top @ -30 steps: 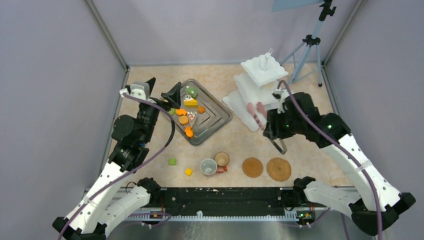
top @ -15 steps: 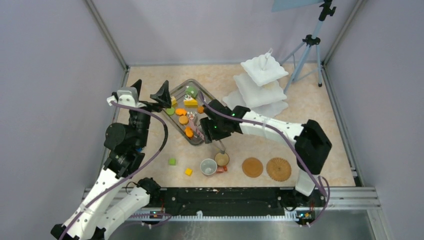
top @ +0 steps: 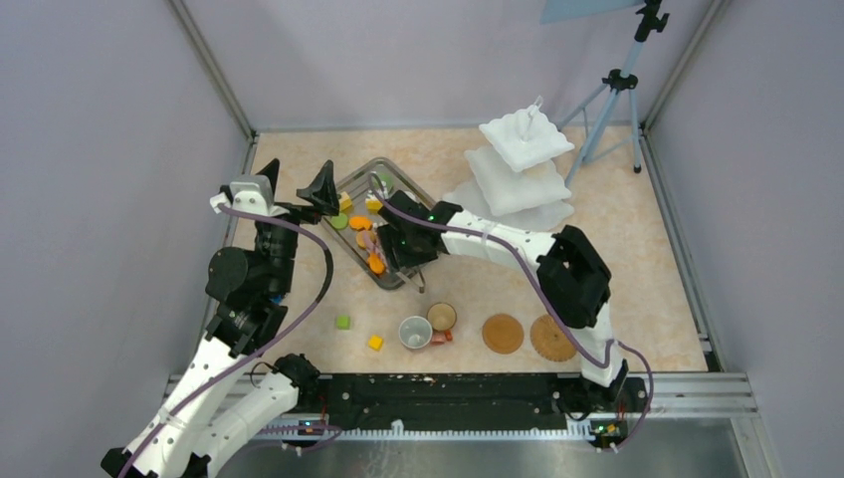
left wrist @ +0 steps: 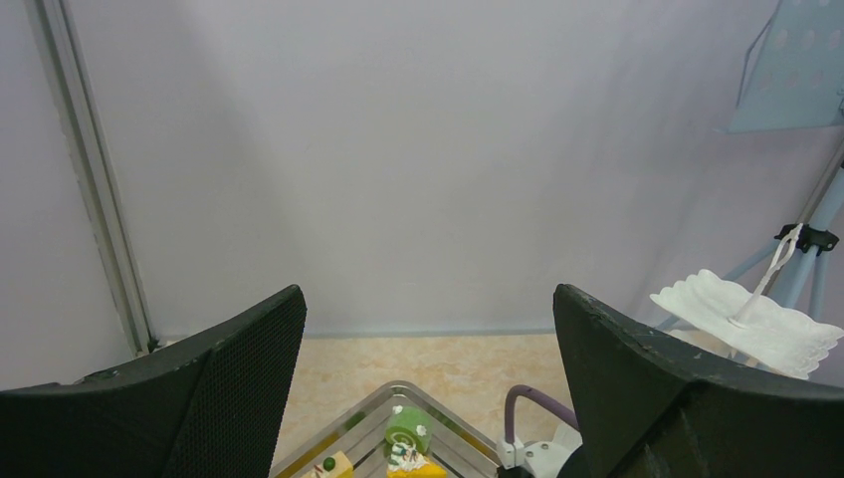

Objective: Serve the afternoon tea

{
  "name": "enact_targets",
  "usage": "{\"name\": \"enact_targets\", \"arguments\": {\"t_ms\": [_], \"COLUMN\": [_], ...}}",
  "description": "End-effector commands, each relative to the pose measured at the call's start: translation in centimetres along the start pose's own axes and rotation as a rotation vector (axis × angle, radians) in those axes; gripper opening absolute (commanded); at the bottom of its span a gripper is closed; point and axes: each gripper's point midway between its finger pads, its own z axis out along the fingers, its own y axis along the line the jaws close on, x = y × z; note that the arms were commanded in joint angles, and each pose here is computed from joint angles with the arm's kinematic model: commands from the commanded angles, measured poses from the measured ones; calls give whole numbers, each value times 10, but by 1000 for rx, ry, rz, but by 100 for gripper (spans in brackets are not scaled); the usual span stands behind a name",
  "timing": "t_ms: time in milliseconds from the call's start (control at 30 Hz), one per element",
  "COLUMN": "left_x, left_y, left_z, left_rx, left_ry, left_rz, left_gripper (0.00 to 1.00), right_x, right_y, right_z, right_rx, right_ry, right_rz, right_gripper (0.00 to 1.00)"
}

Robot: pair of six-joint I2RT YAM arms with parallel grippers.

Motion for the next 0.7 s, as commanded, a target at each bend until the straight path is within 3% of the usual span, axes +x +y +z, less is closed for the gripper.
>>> {"name": "enact_targets", "arguments": {"t_ms": [0,300,667], "left_x": [-10,-10,-6], "left_y": [0,-1,-4], "left_z": [0,0,2], "left_rx": [1,8,16], "left_ry": [-44,-43,-28], "left_rz": [-20,-21,-18], "left_gripper": [99,99,99], "right_x": [-21,-23,-27], "right_y": [5,-6,-18], "right_z": [1,5,-72], "right_rx": [24,91,52], "right_ry": [-47,-58,-157], "right_rz": [-1,-11,-103], "right_gripper": [60,36,34]}}
